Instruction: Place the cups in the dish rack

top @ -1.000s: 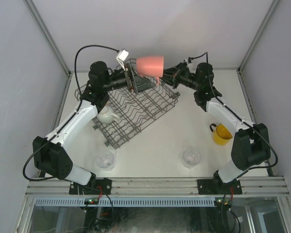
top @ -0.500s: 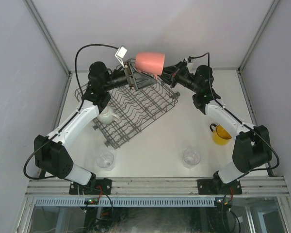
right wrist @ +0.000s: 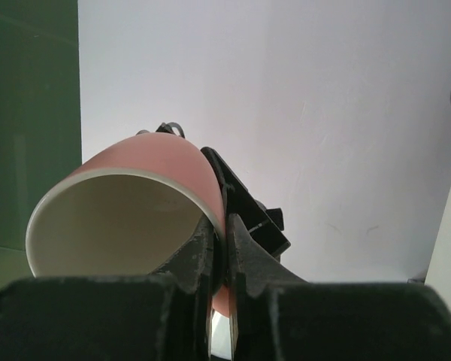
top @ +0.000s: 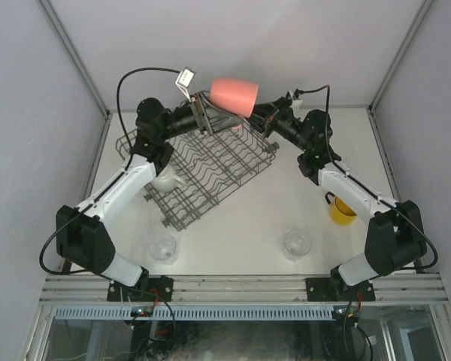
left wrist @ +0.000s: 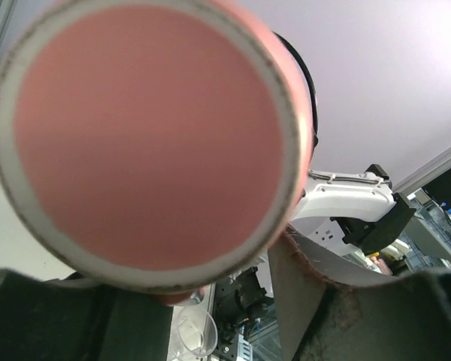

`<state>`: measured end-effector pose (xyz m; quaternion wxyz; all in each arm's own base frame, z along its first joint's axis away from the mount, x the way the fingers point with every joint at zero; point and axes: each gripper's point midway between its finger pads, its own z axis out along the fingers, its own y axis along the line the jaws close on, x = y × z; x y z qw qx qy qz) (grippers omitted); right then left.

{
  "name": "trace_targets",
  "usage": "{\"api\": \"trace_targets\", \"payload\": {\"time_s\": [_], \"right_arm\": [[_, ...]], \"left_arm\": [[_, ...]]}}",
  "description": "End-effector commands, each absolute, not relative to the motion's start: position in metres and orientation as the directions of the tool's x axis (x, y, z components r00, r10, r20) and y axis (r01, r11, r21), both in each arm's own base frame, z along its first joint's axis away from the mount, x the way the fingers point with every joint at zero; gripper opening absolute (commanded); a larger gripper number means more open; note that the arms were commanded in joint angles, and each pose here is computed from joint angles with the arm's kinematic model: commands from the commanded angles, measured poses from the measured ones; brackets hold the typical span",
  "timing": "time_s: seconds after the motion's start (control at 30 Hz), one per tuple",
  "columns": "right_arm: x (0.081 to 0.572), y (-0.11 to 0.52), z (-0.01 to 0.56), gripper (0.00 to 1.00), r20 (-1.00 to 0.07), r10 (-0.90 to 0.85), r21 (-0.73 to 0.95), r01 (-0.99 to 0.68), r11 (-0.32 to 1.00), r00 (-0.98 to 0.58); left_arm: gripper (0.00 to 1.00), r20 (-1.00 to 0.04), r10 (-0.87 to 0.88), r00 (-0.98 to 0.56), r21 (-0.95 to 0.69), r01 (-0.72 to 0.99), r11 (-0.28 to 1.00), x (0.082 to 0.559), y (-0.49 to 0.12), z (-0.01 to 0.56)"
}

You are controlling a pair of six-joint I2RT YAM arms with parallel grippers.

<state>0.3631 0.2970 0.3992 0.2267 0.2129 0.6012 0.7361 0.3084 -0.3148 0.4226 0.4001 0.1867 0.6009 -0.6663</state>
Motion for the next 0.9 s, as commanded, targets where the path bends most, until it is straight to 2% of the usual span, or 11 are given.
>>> {"api": "trace_targets", "payload": {"time_s": [0.0,0.07,0.27,0.57,0.73,0.87], "right_arm": [[0.341,0.313,0.397,0.0,-0.023,0.545,0.978,-0.132,-0.162,-0.838],[0.341,0.314,0.395,0.0,-0.023,0.543,0.979,-0.13,-0.16,-0.839],[0.343,0.313,0.392,0.0,-0.026,0.549,0.981,-0.128,-0.148,-0.835],[0.342,0.313,0.385,0.0,-0.05,0.546,0.984,-0.134,-0.115,-0.836],[0.34,0.313,0.373,0.0,-0.09,0.544,0.989,-0.141,-0.052,-0.834],[0.343,0.303,0.362,0.2,-0.104,0.564,0.991,-0.131,-0.007,-0.819]], "left_arm": [[0.49,-0.77,-0.333,-0.545,-0.561,0.826,-0.057,0.281,-0.32,0.448],[0.44,-0.768,-0.331,-0.549,-0.565,0.823,-0.056,0.281,-0.32,0.446],[0.37,-0.762,-0.316,-0.566,-0.578,0.814,-0.063,0.28,-0.324,0.439],[0.01,-0.742,-0.303,-0.598,-0.61,0.79,-0.064,0.282,-0.327,0.43],[0.0,-0.714,-0.326,-0.62,-0.645,0.763,-0.037,0.286,-0.324,0.425],[0.0,-0.716,-0.331,-0.615,-0.66,0.751,0.033,0.288,-0.32,0.417]]}}
